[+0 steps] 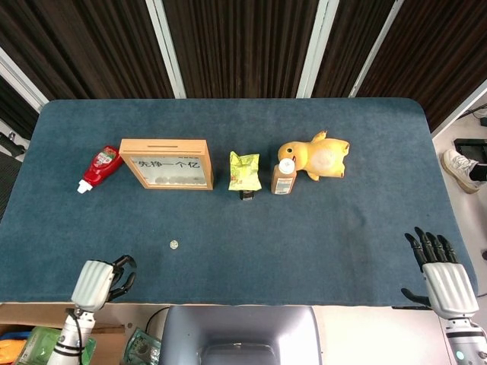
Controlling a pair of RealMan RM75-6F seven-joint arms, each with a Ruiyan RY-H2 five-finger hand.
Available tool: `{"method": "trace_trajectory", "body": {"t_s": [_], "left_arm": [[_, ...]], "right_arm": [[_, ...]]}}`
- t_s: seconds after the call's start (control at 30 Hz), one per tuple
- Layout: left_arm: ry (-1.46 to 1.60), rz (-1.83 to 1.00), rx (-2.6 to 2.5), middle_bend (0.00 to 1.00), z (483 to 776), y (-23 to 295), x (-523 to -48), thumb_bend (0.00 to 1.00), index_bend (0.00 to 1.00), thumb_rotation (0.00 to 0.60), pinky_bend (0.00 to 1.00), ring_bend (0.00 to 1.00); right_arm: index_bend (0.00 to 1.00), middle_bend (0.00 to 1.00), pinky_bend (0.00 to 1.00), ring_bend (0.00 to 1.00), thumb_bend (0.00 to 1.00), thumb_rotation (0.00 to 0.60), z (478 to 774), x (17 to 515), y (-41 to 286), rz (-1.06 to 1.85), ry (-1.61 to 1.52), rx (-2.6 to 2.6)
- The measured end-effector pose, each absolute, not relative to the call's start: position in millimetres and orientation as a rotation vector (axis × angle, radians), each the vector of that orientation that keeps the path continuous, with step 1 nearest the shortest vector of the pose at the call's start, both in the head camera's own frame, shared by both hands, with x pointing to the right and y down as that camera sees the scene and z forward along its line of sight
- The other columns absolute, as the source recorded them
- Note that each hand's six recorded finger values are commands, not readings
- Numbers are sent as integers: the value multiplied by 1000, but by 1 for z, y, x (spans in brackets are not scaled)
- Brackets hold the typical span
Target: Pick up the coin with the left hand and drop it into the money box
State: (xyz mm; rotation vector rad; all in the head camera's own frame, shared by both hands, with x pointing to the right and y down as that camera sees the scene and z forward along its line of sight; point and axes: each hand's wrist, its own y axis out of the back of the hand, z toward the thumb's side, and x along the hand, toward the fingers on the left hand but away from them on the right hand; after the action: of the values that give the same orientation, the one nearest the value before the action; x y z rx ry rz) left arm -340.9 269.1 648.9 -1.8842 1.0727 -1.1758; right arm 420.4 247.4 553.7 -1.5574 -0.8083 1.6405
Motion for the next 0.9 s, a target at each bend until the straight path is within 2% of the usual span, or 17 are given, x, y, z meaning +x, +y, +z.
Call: {"method": "trace_trajectory", "body": {"t_s": [0.13, 0.4, 0.9], "left_arm": [[1036, -1201, -1874, 1000, 672, 265, -309, 384, 479, 600, 1000, 1000], [963, -1259, -1865, 1000, 703, 248, -276, 383, 466, 600, 1000, 1000], [875, -1338, -1751, 1000, 733, 232, -244, 387, 462, 600, 1000, 1000]], "right_arm": [[0, 0, 0, 0, 128, 600, 554, 420, 247, 1642, -806, -1562], [0, 0, 0, 0, 128, 600, 556, 420, 247, 1647, -802, -1562], [0, 0, 0, 0, 128, 600, 555, 422, 245, 1652, -810, -1564]]}}
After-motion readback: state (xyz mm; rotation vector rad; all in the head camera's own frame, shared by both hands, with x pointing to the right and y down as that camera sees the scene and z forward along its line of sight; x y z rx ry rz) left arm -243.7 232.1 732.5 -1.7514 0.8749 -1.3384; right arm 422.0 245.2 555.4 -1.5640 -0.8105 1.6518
